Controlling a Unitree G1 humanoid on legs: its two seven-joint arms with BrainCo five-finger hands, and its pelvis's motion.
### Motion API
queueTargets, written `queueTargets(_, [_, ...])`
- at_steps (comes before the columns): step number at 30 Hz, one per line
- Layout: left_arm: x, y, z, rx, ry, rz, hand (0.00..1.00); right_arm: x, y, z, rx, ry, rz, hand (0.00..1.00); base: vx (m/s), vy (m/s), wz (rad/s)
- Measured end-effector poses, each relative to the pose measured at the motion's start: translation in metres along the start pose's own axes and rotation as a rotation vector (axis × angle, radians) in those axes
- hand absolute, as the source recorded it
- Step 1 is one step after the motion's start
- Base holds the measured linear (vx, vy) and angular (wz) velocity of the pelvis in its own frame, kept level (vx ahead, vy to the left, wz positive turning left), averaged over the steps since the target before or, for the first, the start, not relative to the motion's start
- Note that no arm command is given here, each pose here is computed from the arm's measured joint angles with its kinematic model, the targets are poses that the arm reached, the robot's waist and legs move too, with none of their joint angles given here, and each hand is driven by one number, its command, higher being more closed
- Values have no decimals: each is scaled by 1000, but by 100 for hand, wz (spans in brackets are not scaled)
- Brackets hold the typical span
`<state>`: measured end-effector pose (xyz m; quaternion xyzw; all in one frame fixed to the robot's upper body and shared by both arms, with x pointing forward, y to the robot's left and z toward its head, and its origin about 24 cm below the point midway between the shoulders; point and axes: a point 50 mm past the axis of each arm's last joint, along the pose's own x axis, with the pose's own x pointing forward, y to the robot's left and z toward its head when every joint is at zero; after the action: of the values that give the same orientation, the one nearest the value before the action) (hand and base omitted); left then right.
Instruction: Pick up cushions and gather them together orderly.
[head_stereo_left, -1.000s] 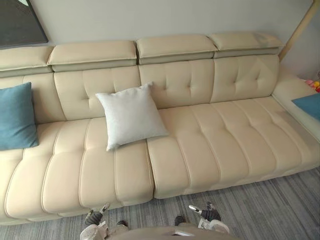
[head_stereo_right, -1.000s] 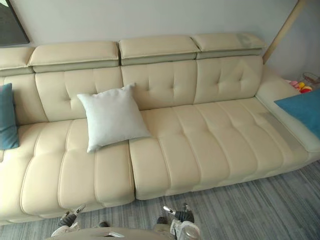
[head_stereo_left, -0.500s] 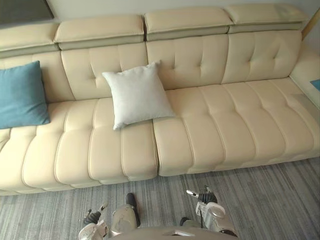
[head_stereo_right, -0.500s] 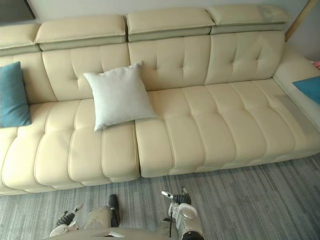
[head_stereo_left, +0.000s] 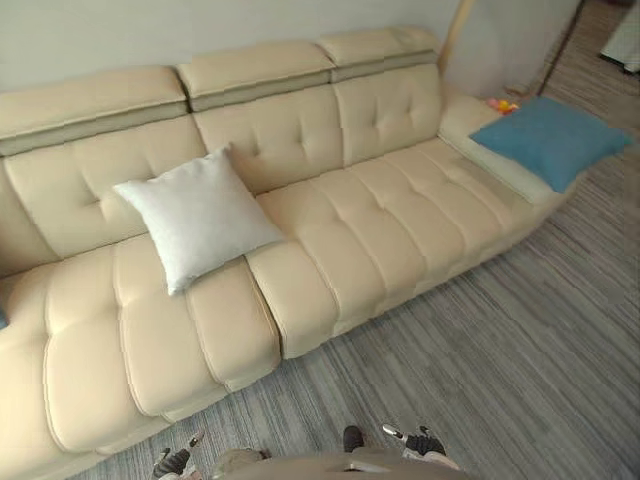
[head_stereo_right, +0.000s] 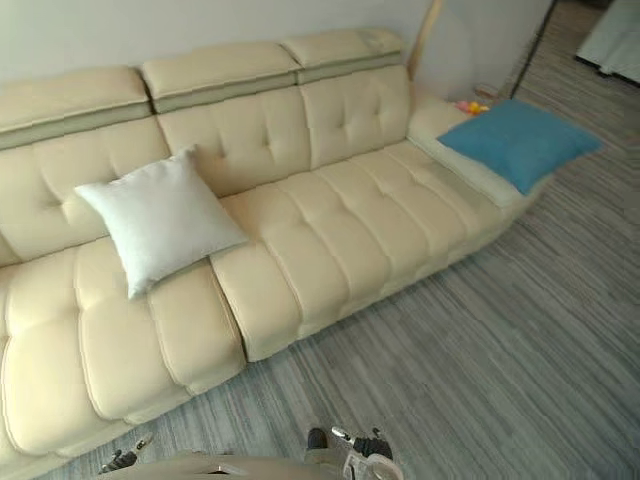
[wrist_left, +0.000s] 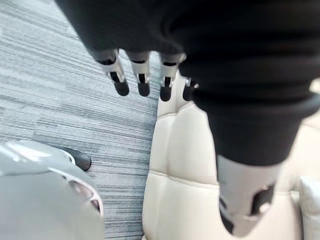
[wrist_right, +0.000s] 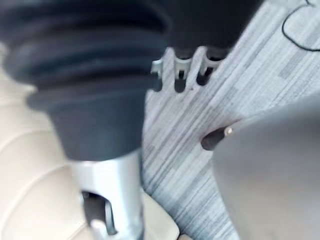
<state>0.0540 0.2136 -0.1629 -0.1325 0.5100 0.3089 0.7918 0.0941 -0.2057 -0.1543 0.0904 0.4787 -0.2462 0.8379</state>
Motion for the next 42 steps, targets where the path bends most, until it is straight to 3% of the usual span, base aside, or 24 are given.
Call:
queueTargets(7, [1,-15,3,127,-9,-69,0,3,1,13,-21,-37,10,0,116,-11,-91])
queueTargets(11, [1,-38,15,194,-50,-135,0,6,14,29,-50,-81,49,0,59,-99,-154])
queueTargets(18, [-1,-46,13,275,-57,-169,0,10,-1,30,-58,-62,7,0,70,-136,-85])
queueTargets(33, [-6,-62,31,179,-147,-174,0,9,-1,28,-18,-48,-2,0,202,-39,-82])
queueTargets(42, [-2,-51,38,180,-161,-129,0,3,28,22,-22,-47,79,0,508,234,-85])
